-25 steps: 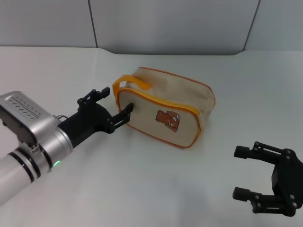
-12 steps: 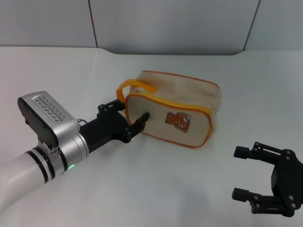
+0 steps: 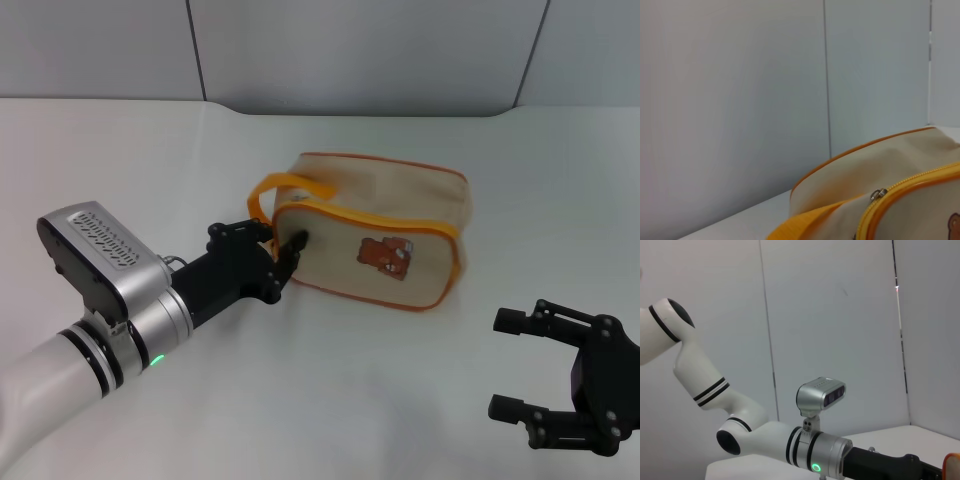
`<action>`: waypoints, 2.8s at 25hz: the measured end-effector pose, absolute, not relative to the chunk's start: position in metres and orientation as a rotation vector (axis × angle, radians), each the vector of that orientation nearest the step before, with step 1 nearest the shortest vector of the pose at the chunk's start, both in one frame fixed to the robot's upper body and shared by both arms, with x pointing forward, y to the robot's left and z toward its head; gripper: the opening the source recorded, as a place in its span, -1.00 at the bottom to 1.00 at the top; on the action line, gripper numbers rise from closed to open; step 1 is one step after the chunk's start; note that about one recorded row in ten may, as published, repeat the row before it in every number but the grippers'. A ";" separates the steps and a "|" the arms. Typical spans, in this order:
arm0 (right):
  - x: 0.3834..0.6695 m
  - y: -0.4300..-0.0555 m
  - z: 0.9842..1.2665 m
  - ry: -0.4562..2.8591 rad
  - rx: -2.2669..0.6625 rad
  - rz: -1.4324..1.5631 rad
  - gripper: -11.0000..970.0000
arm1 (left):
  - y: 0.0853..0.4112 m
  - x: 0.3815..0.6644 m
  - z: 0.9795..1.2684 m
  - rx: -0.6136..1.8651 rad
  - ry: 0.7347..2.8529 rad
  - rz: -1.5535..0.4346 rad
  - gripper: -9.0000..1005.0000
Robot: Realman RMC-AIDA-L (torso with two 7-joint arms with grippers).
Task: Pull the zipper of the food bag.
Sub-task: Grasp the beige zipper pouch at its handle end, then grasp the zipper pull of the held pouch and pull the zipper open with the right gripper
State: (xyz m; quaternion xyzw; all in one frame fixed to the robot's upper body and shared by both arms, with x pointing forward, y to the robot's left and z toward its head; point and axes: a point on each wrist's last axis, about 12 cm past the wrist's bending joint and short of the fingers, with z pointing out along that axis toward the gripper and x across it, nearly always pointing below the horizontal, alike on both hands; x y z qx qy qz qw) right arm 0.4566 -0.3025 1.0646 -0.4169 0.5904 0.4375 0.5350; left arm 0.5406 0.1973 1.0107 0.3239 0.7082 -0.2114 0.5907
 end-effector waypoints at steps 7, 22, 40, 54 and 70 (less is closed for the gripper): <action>0.454 -0.304 1.063 1.416 -0.981 1.038 0.72 | 0.191 0.531 1.014 0.796 1.580 -0.546 -0.56; 0.446 -0.310 1.064 1.378 -0.925 1.003 0.72 | 0.193 0.505 1.020 0.797 1.397 -0.566 -0.81; 0.457 -0.285 1.053 1.078 -0.324 0.359 0.72 | 0.192 0.488 1.042 0.935 1.047 -0.500 -0.84; 0.471 -0.212 1.028 1.170 -0.750 0.403 0.72 | 0.189 0.493 1.045 0.944 1.030 -0.491 -0.84; 0.447 -0.229 1.032 1.083 -0.626 0.233 0.72 | 0.188 0.493 1.045 0.942 1.033 -0.488 -0.84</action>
